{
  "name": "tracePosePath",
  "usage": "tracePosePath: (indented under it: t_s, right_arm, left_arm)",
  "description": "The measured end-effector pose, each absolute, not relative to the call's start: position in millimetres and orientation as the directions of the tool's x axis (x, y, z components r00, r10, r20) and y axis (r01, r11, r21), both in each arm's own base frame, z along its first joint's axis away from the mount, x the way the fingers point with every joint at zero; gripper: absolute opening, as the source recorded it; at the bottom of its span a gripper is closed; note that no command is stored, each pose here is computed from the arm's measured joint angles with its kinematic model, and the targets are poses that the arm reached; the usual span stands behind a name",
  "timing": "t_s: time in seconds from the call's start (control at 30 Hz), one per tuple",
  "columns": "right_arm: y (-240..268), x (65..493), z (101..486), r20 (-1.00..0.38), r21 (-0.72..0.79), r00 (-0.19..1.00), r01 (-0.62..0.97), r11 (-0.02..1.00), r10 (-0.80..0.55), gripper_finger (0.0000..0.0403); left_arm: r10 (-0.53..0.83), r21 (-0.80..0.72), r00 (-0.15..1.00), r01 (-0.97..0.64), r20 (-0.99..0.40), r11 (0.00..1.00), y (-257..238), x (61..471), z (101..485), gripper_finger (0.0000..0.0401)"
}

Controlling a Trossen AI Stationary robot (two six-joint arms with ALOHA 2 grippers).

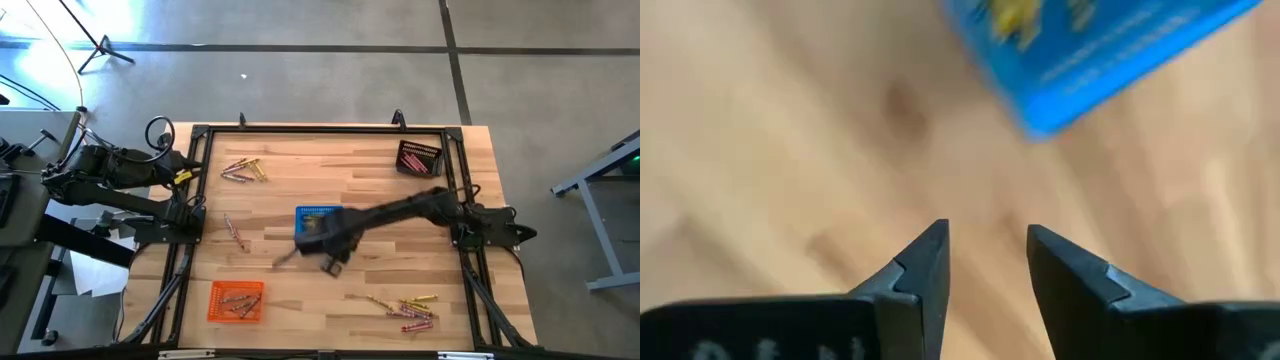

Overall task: Sort crayons
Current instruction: Put the yellow crayon into the blue basket

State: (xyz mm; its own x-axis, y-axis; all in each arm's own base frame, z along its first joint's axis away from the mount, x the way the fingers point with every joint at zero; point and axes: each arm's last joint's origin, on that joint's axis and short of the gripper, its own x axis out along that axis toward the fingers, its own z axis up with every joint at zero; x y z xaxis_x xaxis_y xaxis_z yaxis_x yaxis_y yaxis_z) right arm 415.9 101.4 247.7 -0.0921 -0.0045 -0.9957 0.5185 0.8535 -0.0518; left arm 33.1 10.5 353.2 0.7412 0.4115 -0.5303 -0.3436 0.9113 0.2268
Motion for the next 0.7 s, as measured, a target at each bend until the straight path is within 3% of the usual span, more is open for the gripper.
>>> tracePosePath:
  t_s: [0.37, 0.57, 0.7]
  right_arm:
    - [202.9, 379.1, 243.1, -0.995, -0.047, -0.096, 0.599, 0.799, 0.013, 0.0122]
    - [214.9, 366.5, 226.8, -0.989, -0.126, -0.142, 0.625, 0.77, -0.046, 0.0122]
    - [215.0, 365.2, 203.7, -0.982, -0.116, -0.187, 0.597, 0.794, -0.004, 0.0122]
  left_arm:
    - [0.411, 0.302, 0.744, -0.288, -0.526, 0.909, 10.5, 33.6, 353.7, 0.006]
    - [0.411, 0.277, 0.745, -0.307, -0.525, 0.911, 10.5, 33.7, 353.7, 0.006]
    - [0.411, 0.227, 0.745, -0.343, -0.525, 0.912, 10.5, 33.7, 353.7, 0.006]
